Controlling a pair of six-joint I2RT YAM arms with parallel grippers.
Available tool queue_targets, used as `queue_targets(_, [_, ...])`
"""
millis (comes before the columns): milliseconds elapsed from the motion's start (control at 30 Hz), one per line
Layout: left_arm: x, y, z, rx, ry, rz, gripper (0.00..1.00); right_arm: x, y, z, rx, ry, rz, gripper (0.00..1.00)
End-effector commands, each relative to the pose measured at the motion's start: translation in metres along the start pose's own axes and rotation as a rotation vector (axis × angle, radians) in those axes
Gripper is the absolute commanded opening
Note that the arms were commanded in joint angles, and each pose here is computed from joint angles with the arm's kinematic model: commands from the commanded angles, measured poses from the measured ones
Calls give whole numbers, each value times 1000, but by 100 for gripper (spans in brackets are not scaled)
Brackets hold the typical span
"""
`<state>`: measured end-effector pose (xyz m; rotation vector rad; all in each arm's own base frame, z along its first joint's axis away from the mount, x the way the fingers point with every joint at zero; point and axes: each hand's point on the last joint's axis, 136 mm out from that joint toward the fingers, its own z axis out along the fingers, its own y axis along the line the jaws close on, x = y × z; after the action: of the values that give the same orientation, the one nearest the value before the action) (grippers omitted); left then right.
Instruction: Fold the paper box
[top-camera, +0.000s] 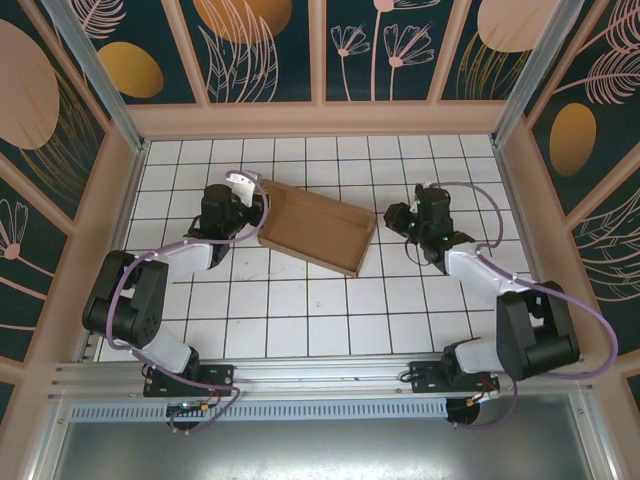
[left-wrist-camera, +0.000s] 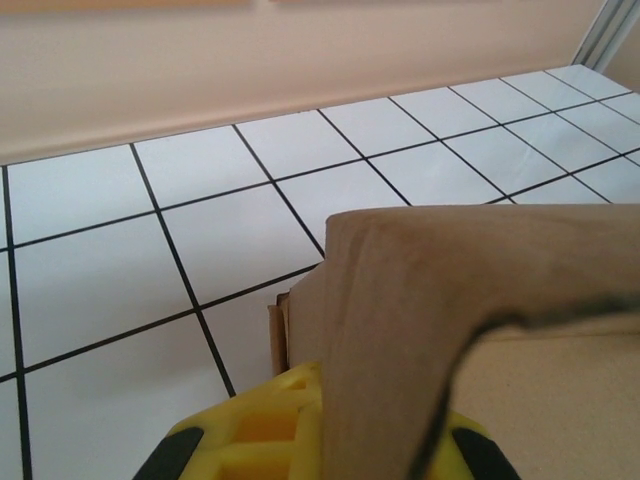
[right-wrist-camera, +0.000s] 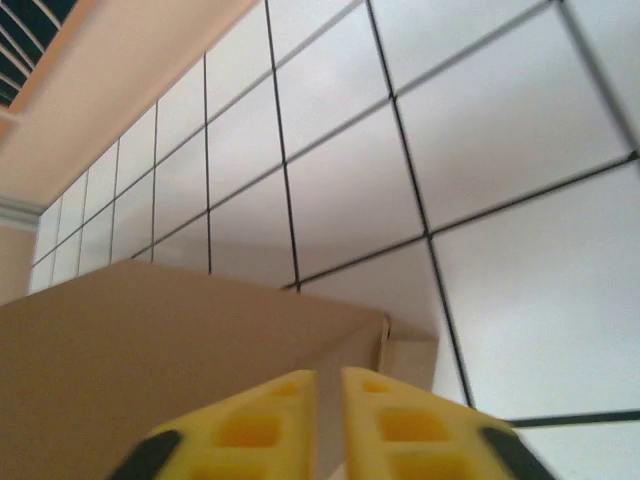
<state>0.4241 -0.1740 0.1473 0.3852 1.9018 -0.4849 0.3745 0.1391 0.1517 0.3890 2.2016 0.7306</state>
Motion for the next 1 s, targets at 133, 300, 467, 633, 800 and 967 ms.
queue_targets(133, [30,-9,5,10,63,-62,0,-69,70,-24,-4,-148,-273,49])
queue_targets(300, [29,-9,2,9,44,-79,4,-48,116,2,13,-81,-468,58])
queue_targets(467, [30,-8,-1,0,41,-85,12,-8,126,29,25,2,-545,58])
queue_targets(633, [33,-12,-3,17,49,-106,31,17,118,42,31,56,-528,58])
queue_targets(800, [33,-18,-15,38,34,-143,42,36,107,54,26,105,-483,58])
queue_targets(967, [37,-20,-31,32,33,-153,60,49,99,65,28,142,-456,58])
